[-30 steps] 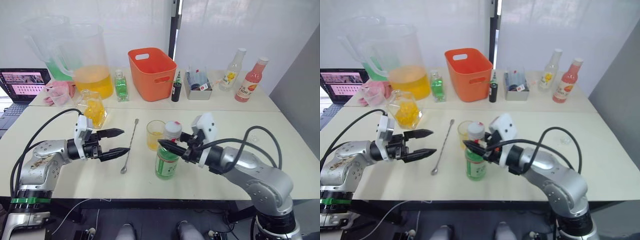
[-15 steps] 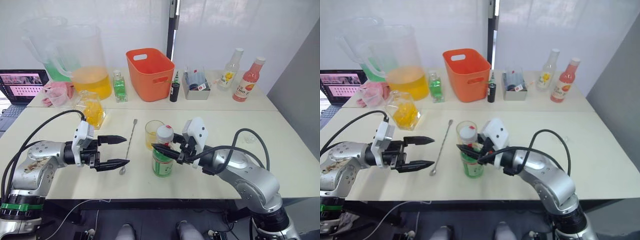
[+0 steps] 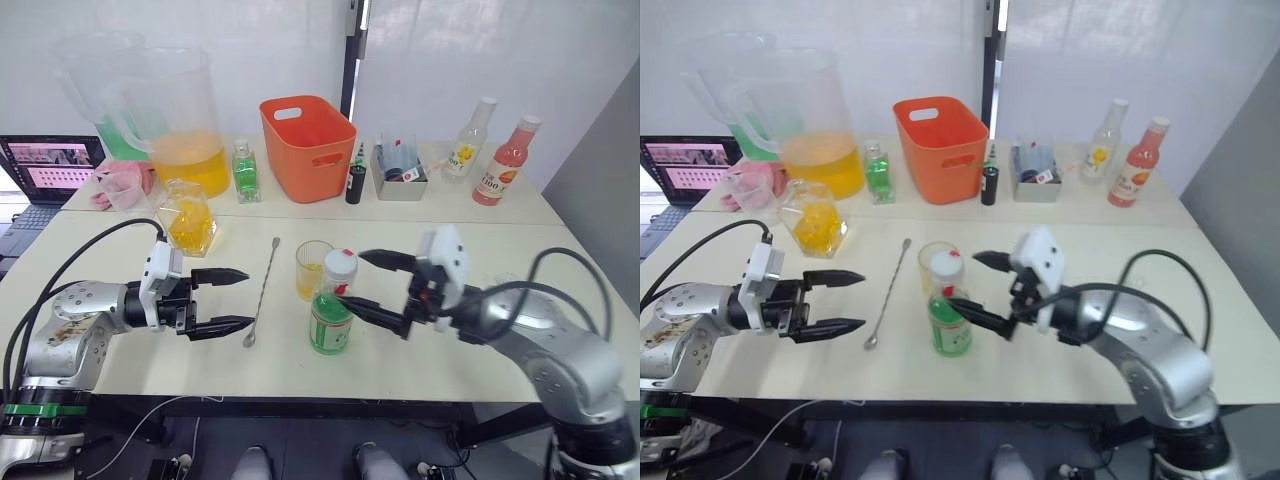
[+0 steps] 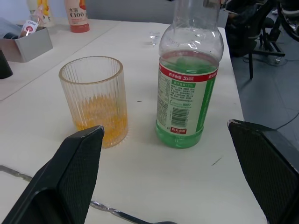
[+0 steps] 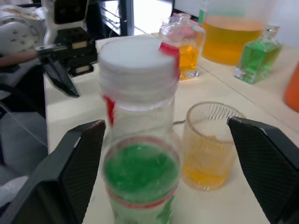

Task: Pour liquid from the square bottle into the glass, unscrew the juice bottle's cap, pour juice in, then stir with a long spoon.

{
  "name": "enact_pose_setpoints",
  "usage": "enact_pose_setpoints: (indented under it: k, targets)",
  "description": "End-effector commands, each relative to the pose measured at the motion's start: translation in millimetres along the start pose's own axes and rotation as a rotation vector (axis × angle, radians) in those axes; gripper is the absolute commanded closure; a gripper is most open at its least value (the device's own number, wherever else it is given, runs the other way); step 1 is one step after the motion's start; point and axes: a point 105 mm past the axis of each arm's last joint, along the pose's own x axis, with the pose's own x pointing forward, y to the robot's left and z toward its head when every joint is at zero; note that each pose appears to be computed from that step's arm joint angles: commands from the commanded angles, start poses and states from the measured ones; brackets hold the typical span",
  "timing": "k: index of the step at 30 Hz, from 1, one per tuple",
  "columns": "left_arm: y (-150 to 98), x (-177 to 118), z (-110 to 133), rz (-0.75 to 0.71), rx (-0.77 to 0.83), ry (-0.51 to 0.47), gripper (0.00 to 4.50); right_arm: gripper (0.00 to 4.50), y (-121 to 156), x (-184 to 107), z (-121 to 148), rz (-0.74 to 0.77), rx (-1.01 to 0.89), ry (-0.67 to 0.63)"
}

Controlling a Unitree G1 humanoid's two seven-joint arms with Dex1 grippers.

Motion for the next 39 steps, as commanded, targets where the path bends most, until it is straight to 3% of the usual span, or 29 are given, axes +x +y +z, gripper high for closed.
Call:
enact_pose_setpoints:
  k: [1,7,12,22,33,39]
  targets:
    - [6.0,-2.2,6.7,0.03,0.05,-0.001,0.0,0.01,2.6,-21.1,16.7,0.056,-0.062,-0.003]
    - [-1.9,-9.9,-1.8,0.06,0.055,0.014,0.0,0.01,-12.8,-30.7,22.1,0.143,-0.11,0.03]
    - [-11.1,-17.4,-13.3,0.112,0.053,0.059,0.0,0.01,-19.4,-19.6,20.0,0.225,-0.123,0.033]
    - [-30.5,-34.4,-22.7,0.199,-0.04,-0.001,0.0,0.01,-21.4,13.1,14.7,0.43,-0.116,0.021]
    - [-39.9,-35.9,-26.2,0.222,-0.05,0.028,0.0,0.01,-23.2,35.3,16.7,0.518,-0.089,-0.033]
    - [-44.2,-35.5,-29.0,0.212,-0.069,0.044,0.0,1.81,-21.8,42.2,20.1,0.533,-0.069,-0.067]
